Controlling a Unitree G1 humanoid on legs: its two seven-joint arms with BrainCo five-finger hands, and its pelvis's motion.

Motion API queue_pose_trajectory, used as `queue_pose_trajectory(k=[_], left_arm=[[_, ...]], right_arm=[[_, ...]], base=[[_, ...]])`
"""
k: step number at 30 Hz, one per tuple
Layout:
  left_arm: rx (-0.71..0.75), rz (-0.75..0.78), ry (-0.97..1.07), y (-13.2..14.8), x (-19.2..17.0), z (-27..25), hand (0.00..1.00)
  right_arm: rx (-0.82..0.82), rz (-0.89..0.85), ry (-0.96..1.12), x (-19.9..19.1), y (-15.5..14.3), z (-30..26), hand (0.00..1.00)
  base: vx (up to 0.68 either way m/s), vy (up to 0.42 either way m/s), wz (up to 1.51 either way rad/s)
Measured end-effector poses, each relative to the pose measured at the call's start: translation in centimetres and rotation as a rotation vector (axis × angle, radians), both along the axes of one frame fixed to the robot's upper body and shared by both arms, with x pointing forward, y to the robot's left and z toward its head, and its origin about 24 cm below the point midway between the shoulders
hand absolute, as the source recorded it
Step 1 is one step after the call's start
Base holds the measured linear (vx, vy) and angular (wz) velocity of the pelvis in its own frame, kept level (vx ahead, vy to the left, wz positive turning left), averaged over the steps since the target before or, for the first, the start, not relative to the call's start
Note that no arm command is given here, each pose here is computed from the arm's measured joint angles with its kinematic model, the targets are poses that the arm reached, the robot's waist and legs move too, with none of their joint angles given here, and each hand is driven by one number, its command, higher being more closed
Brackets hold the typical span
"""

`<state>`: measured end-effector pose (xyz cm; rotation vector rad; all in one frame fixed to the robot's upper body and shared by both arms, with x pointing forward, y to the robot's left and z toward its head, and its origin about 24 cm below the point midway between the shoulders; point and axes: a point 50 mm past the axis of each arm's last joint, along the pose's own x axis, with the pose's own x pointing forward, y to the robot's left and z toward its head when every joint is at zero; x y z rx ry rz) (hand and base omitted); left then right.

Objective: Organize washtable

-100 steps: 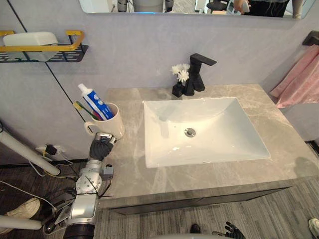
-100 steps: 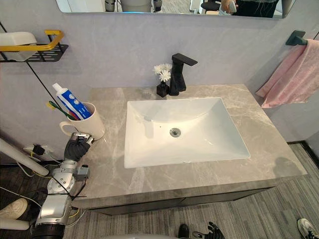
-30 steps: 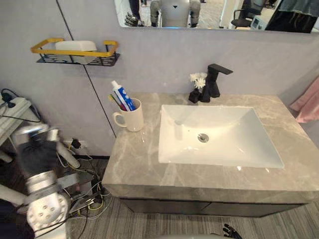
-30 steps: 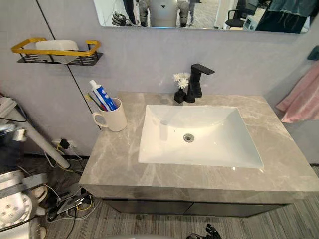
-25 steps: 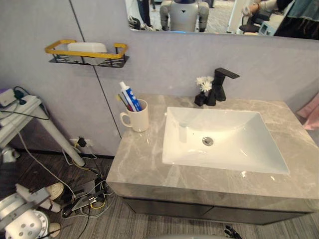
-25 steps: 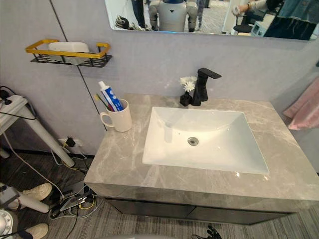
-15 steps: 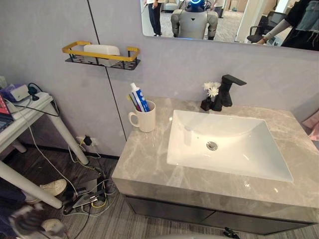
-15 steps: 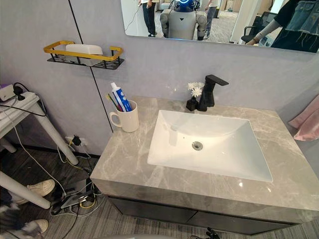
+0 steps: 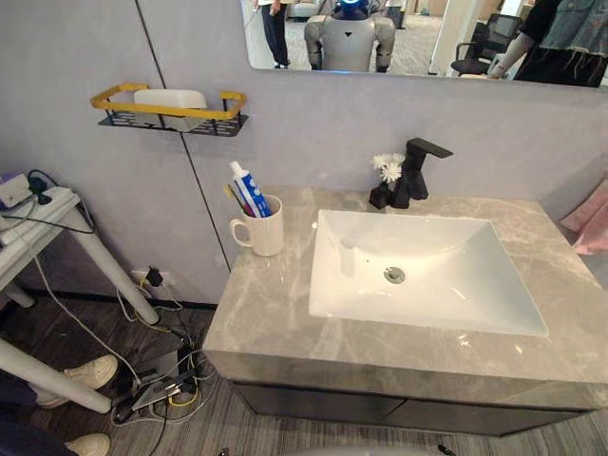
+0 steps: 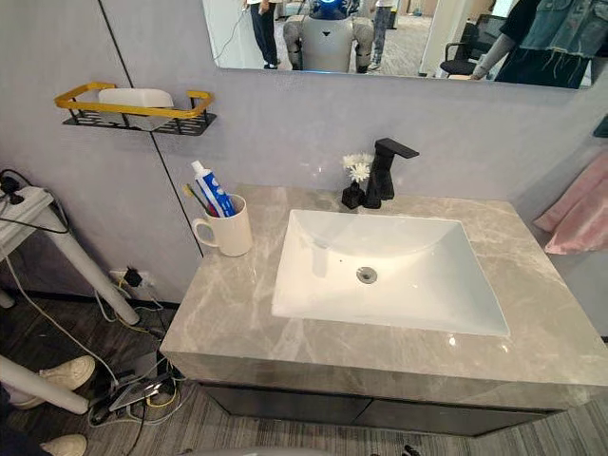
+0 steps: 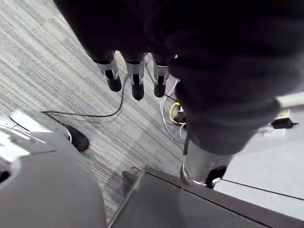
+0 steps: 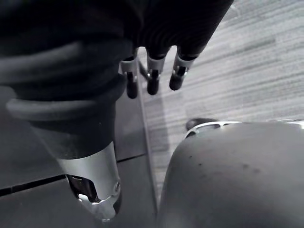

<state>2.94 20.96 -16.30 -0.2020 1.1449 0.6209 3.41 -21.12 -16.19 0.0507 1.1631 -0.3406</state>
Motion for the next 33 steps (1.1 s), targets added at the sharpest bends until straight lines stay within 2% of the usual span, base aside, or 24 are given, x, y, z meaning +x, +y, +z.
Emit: queue_pose_trajectory(k=[13, 23, 33], left_arm=[[-0.034, -0.156, -0.008, -0.3, 1.8, -0.2, 0.0], [-0.029, -0.165, -0.001, -0.1, 1.8, -0.3, 0.0], [0.007, -0.38, 0.03, 0.2, 3.3, -0.4, 0.0]], right_arm=[[0.011, 0.005, 0.031, 0.0, -0.1, -0.3, 0.0], [0.009, 0.002, 0.025, 0.2, 0.0, -0.3, 0.0], [-0.001, -0.016, 0.057, 0.3, -0.4, -0.6, 0.0]], base=[[0.01, 0.005, -0.04], [0.0, -0.007, -0.07], [0.02, -0.009, 0.05]])
